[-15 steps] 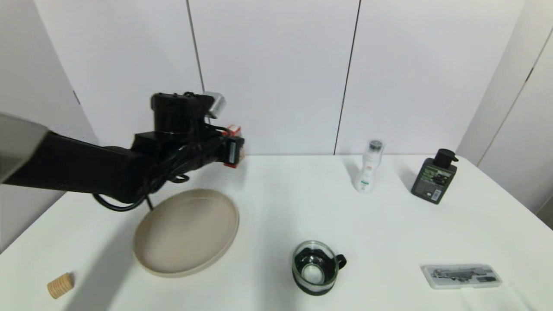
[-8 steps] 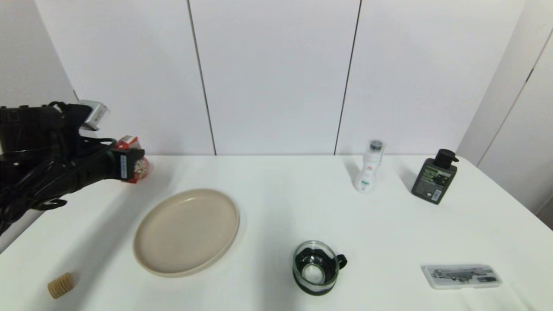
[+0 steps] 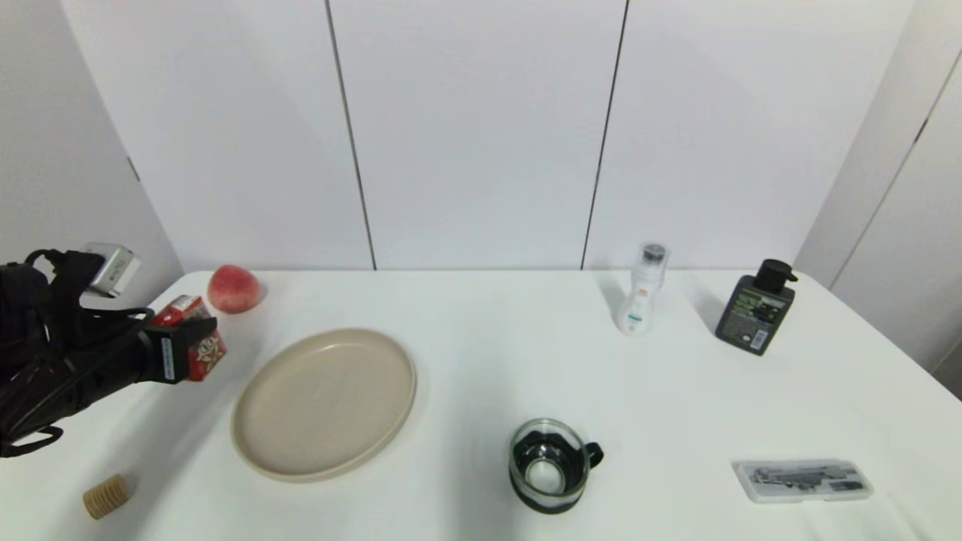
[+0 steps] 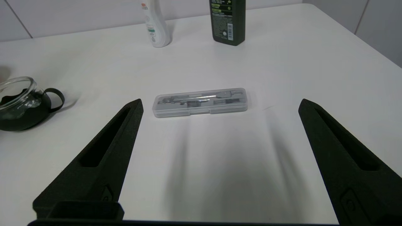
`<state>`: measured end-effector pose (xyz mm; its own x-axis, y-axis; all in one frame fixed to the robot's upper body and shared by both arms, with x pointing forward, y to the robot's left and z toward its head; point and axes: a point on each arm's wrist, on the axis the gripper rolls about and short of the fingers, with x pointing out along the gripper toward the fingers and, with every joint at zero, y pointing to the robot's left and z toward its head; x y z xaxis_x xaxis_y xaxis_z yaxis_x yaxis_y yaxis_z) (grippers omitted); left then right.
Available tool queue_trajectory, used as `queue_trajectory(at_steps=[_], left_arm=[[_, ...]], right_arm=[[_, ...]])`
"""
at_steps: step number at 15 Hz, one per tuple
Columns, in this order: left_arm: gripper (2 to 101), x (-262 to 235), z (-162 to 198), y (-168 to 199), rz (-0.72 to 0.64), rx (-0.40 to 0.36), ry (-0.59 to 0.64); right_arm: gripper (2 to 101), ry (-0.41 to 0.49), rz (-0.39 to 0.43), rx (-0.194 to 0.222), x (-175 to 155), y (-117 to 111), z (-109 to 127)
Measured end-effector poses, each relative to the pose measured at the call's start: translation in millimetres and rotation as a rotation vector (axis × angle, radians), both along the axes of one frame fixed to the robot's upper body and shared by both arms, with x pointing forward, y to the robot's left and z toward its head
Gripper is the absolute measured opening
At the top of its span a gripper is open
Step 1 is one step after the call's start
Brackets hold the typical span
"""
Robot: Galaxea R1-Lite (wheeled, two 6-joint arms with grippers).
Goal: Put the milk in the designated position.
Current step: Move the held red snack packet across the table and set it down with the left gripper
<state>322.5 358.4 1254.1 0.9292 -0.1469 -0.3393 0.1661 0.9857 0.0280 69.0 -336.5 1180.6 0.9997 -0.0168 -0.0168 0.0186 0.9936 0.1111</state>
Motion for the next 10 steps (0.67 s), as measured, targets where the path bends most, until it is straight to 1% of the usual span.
queue_trajectory(at_steps=[8,10], left_arm=[[22.9,18.8,-33.9,13.7,0.043,-0.002,0.023],[22.9,20.4,-41.6,15.2,0.047,-0.006,0.045]], right_arm=[[98.0,0.000,0.000,0.000,0.0,0.0,0.0],[98.0,0.000,0.000,0.000,0.0,0.0,0.0]])
